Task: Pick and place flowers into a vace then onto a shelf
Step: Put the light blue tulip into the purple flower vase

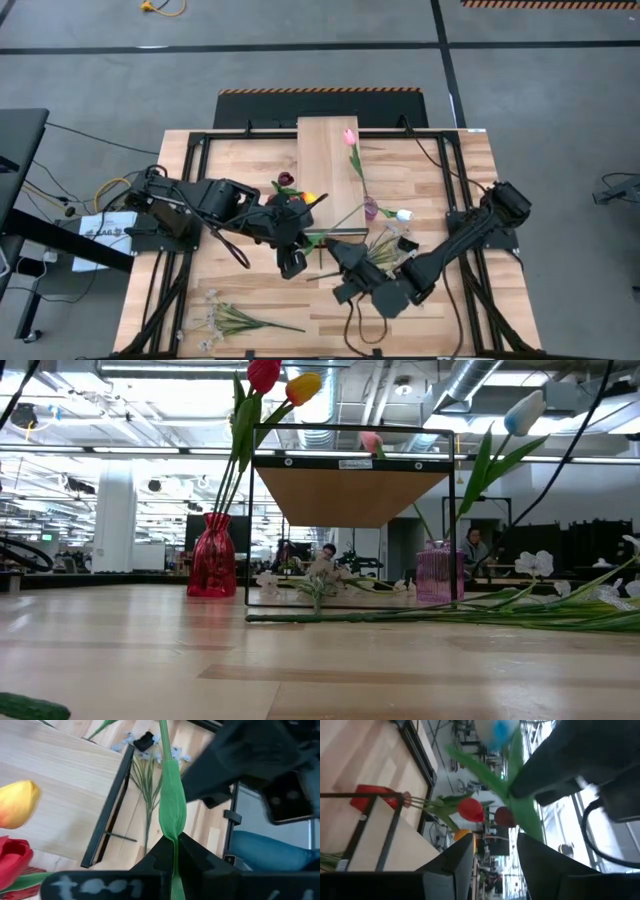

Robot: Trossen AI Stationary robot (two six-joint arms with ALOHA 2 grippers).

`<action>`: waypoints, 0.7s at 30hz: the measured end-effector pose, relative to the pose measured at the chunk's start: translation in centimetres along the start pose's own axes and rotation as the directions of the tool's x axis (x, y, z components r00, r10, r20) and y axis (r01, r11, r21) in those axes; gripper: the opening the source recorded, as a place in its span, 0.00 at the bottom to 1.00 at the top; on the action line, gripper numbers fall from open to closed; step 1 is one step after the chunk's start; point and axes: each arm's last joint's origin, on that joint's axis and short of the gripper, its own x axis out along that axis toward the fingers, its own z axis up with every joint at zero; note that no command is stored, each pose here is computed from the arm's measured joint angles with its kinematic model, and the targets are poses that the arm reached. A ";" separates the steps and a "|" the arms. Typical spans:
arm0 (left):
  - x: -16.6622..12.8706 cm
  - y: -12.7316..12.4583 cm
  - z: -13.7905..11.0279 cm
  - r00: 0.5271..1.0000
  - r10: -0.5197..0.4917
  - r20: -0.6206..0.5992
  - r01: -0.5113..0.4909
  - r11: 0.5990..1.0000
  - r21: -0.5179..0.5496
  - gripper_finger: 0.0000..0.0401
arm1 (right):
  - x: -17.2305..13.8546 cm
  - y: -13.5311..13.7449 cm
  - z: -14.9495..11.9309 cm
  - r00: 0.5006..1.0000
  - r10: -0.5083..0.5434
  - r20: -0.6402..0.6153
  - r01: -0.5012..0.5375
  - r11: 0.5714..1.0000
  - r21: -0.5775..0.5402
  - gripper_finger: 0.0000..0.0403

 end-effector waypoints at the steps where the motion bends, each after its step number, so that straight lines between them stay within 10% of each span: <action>1: 0.0 0.0 0.0 1.000 -0.001 -0.001 0.001 1.000 0.000 0.01 | 0.4 0.0 -0.1 1.000 -0.001 -0.010 0.001 1.000 0.004 0.36; 21: 0.0 0.3 -0.4 0.998 0.040 -0.039 -0.039 0.999 0.017 0.02 | -0.2 -0.3 0.3 0.998 -0.003 0.068 0.006 0.999 -0.036 0.33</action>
